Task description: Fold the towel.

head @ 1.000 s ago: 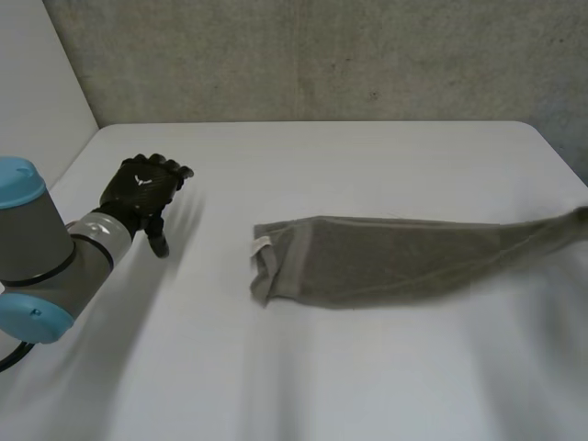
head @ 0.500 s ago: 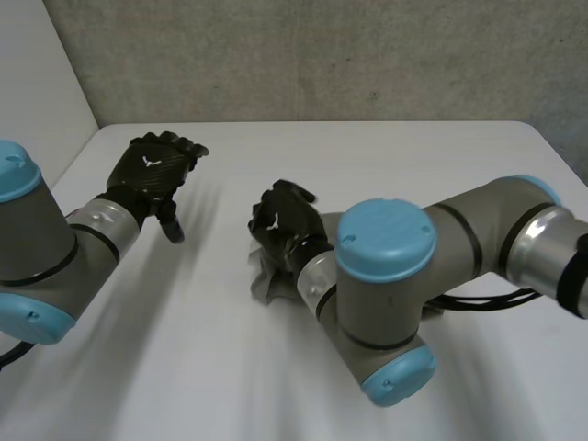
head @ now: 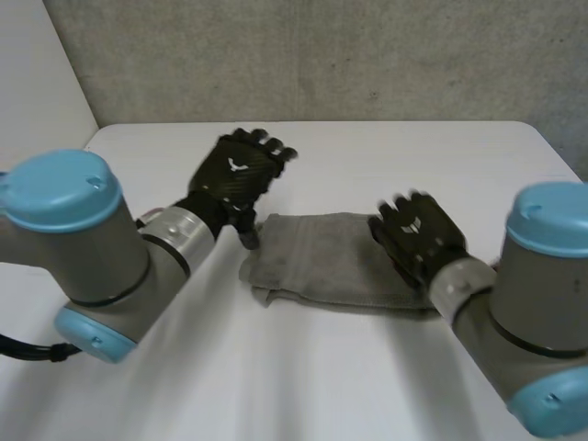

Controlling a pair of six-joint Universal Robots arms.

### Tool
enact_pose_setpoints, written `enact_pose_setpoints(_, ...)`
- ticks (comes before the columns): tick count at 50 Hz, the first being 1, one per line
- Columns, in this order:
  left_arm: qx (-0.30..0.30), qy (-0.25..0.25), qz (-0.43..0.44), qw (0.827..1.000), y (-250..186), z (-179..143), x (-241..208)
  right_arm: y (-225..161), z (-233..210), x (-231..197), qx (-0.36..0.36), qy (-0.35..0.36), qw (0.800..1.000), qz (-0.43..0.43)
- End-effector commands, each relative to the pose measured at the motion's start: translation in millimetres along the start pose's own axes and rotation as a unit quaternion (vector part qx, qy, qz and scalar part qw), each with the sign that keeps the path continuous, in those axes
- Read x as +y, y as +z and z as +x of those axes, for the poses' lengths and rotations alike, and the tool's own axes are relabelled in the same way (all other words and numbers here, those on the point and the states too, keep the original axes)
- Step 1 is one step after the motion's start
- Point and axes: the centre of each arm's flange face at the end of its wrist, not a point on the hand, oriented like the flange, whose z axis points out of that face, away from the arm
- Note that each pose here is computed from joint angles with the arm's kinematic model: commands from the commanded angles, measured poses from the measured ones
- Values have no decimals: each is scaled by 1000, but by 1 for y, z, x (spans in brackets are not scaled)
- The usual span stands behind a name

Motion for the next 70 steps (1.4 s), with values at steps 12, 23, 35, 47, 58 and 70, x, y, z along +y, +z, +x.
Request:
enact_pose_setpoints(12,24,-8,-66,997,4,37,46,21,-5,71,0,26,998,-53)
enact_pose_setpoints(23,13,-8,-53,998,1,32,32,28,5,78,16,45,997,-62)
enact_pose_setpoints(35,19,-11,-62,998,-5,36,37,28,7,73,25,102,994,-43)
enact_pose_setpoints(47,11,-11,-57,998,-5,31,32,36,41,67,95,37,993,-55)
enact_pose_setpoints(58,-28,-61,-11,998,3,8,1,32,-13,-39,50,-63,990,114)
enact_pose_setpoints(70,-108,-101,-14,989,5,-24,-1,-6,-157,-51,-156,-214,937,227)
